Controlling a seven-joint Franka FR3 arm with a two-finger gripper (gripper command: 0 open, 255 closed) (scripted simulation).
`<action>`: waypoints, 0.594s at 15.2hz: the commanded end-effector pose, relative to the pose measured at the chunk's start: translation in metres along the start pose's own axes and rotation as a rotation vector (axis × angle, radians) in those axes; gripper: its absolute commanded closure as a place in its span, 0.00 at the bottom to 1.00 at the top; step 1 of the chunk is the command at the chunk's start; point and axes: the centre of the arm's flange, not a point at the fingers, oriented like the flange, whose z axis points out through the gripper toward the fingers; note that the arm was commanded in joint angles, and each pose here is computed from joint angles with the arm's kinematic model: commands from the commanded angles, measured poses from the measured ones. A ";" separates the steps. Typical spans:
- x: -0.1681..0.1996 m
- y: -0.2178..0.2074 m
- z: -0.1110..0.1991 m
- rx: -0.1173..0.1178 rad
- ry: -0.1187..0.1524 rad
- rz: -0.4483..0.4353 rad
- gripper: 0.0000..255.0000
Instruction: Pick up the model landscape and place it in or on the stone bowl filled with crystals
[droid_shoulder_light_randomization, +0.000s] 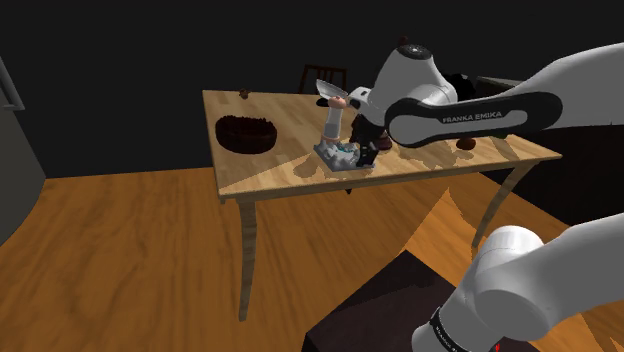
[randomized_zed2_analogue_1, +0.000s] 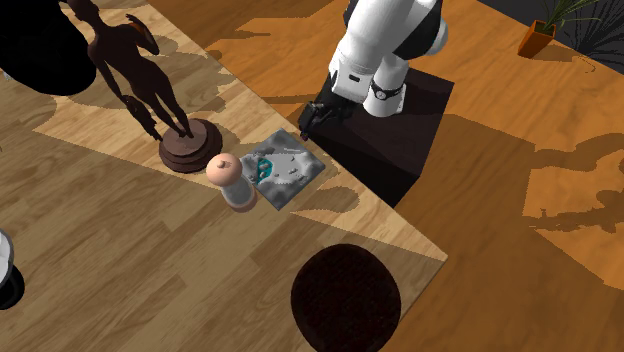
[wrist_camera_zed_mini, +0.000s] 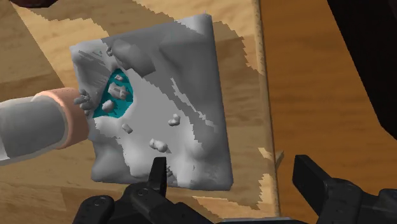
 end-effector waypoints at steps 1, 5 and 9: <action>0.006 0.007 0.012 -0.038 0.019 -0.085 0.00; 0.007 0.008 0.033 -0.038 0.019 -0.085 0.00; 0.007 0.008 0.052 -0.038 0.019 -0.085 0.00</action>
